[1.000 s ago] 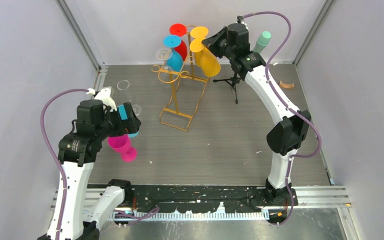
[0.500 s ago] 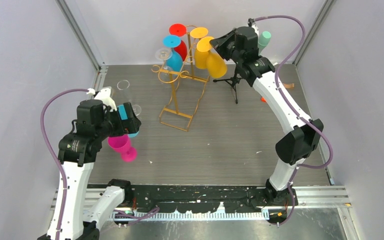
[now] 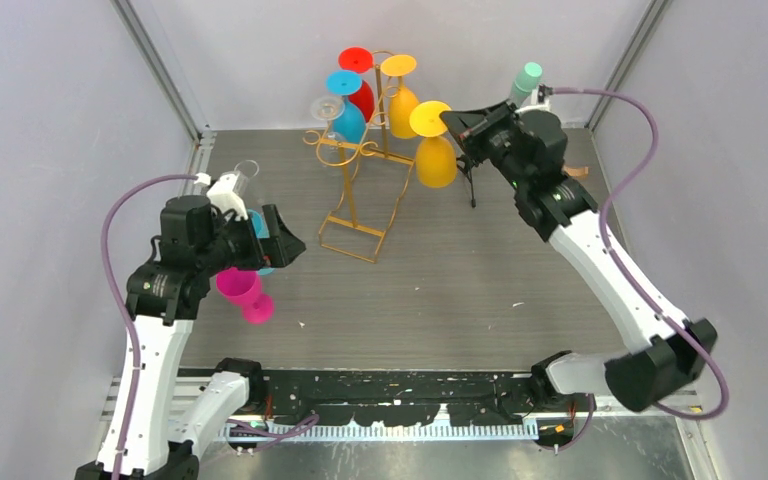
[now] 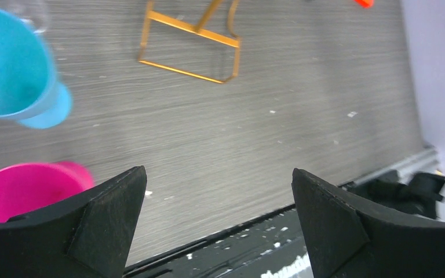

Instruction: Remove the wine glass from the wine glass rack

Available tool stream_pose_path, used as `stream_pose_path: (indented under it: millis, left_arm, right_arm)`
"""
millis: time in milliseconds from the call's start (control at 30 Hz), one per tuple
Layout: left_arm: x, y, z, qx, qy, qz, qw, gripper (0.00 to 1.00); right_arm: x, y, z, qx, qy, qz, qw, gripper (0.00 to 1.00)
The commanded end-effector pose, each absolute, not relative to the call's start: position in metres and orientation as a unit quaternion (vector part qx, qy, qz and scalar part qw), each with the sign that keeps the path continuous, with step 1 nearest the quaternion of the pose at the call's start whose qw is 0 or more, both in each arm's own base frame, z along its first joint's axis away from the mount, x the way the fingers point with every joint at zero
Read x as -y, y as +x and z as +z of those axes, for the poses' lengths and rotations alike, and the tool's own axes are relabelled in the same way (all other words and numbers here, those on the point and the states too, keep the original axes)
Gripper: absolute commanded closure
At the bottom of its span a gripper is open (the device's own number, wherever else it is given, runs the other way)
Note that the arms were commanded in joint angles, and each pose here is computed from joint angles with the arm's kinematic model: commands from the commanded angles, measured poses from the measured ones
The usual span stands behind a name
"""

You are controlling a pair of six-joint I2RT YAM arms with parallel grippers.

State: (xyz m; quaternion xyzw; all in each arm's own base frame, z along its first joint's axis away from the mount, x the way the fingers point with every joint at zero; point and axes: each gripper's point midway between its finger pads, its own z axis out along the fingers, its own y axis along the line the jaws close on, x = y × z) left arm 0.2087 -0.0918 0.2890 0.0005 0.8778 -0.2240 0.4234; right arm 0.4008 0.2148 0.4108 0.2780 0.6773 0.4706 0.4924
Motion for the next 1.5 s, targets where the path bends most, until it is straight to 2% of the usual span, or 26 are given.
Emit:
stream_pose_path:
  millis: [0,167,233,333,433,700,800,867,1233,1367,1467]
  left_arm:
    - [0.137,0.212,0.311,-0.826,0.047,-0.359,0.432,0.0]
    - [0.159,0.221,0.306,-0.8,0.012,-0.443,0.405,0.0]
    - [0.169,0.223,0.308,-0.782,0.005,-0.483,0.393,0.0]
    - [0.176,0.226,0.305,-0.763,-0.018,-0.517,0.388,0.0]
    - [0.175,0.229,0.303,-0.754,-0.045,-0.527,0.391,0.0]
    - [0.183,0.241,0.304,-0.707,-0.114,-0.594,0.367,0.02]
    - [0.187,0.244,0.296,-0.713,-0.124,-0.601,0.338,0.07]
    - [0.189,0.245,0.297,-0.716,-0.122,-0.606,0.323,0.14]
    - [0.191,0.232,0.327,-0.693,-0.135,-0.639,0.306,0.31]
    - [0.19,0.231,0.338,-0.682,-0.135,-0.649,0.31,0.47]
    - [0.19,0.231,0.341,-0.679,-0.132,-0.65,0.313,0.66]
  right_arm:
    - [-0.221,0.354,0.451,-0.61,0.277,0.59,0.45,1.0]
    - [-0.22,0.316,0.454,-0.577,0.286,0.66,0.386,1.0]
    - [-0.226,0.307,0.437,-0.561,0.301,0.698,0.329,1.0]
    - [-0.229,0.295,0.443,-0.504,0.311,0.767,0.247,1.0]
    - [-0.232,0.294,0.413,-0.496,0.339,0.776,0.192,1.0]
    - [-0.259,0.279,0.396,-0.488,0.307,0.803,0.15,1.0]
    - [-0.281,0.26,0.406,-0.463,0.266,0.835,0.132,1.0]
    - [-0.285,0.256,0.411,-0.432,0.254,0.857,0.125,1.0]
    - [-0.294,0.278,0.38,-0.399,0.284,0.865,0.11,1.0]
    - [-0.293,0.283,0.369,-0.4,0.299,0.859,0.112,1.0]
    - [-0.292,0.284,0.36,-0.402,0.31,0.854,0.113,1.0]
